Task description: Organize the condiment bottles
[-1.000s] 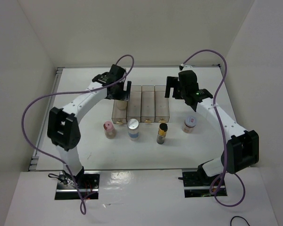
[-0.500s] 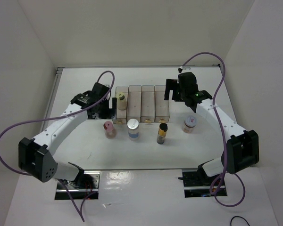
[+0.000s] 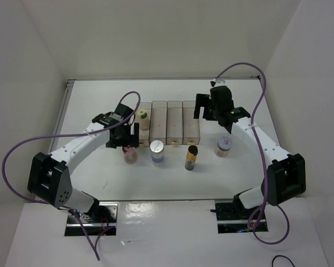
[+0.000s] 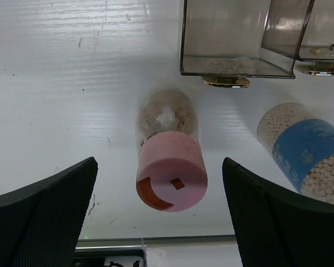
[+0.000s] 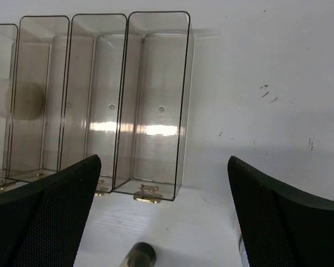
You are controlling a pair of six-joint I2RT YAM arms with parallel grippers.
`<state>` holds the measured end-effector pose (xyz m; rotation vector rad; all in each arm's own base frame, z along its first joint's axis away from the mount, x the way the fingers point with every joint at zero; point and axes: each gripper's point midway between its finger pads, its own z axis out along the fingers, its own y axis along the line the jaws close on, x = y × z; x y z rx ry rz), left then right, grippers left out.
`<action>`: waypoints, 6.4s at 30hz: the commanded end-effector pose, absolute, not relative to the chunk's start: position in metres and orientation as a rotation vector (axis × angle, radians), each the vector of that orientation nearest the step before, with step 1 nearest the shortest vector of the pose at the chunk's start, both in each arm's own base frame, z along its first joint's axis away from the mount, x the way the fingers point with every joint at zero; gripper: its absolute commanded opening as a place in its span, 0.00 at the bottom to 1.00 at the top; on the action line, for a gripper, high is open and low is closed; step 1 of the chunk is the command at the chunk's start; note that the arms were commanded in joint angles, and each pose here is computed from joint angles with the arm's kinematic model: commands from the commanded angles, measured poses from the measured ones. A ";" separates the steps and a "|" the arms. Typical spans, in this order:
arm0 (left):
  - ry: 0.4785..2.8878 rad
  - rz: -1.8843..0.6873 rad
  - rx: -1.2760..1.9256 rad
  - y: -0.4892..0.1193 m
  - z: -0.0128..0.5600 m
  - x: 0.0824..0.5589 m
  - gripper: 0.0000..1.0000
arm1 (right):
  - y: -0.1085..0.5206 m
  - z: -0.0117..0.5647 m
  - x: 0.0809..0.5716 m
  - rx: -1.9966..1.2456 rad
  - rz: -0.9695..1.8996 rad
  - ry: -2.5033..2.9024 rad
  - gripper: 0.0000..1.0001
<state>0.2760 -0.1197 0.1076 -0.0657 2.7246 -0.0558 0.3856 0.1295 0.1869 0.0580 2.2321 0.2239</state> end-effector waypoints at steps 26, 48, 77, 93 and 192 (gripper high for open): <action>2.627 -0.140 0.055 -0.133 0.187 0.299 0.50 | 0.119 0.205 0.392 0.108 0.203 2.168 0.99; 2.463 -0.224 0.134 -0.169 0.214 0.374 0.52 | 0.116 0.213 0.388 0.124 0.204 2.153 0.99; 2.574 -0.136 0.148 -0.169 0.149 0.385 0.53 | 0.112 0.203 0.389 0.112 0.163 2.178 0.99; 2.618 -0.163 0.152 -0.176 0.118 0.386 0.57 | 0.111 0.196 0.391 0.116 0.146 2.194 0.99; 2.576 -0.201 0.792 -0.259 0.119 0.261 0.71 | 0.070 0.233 0.330 0.294 0.193 2.064 0.99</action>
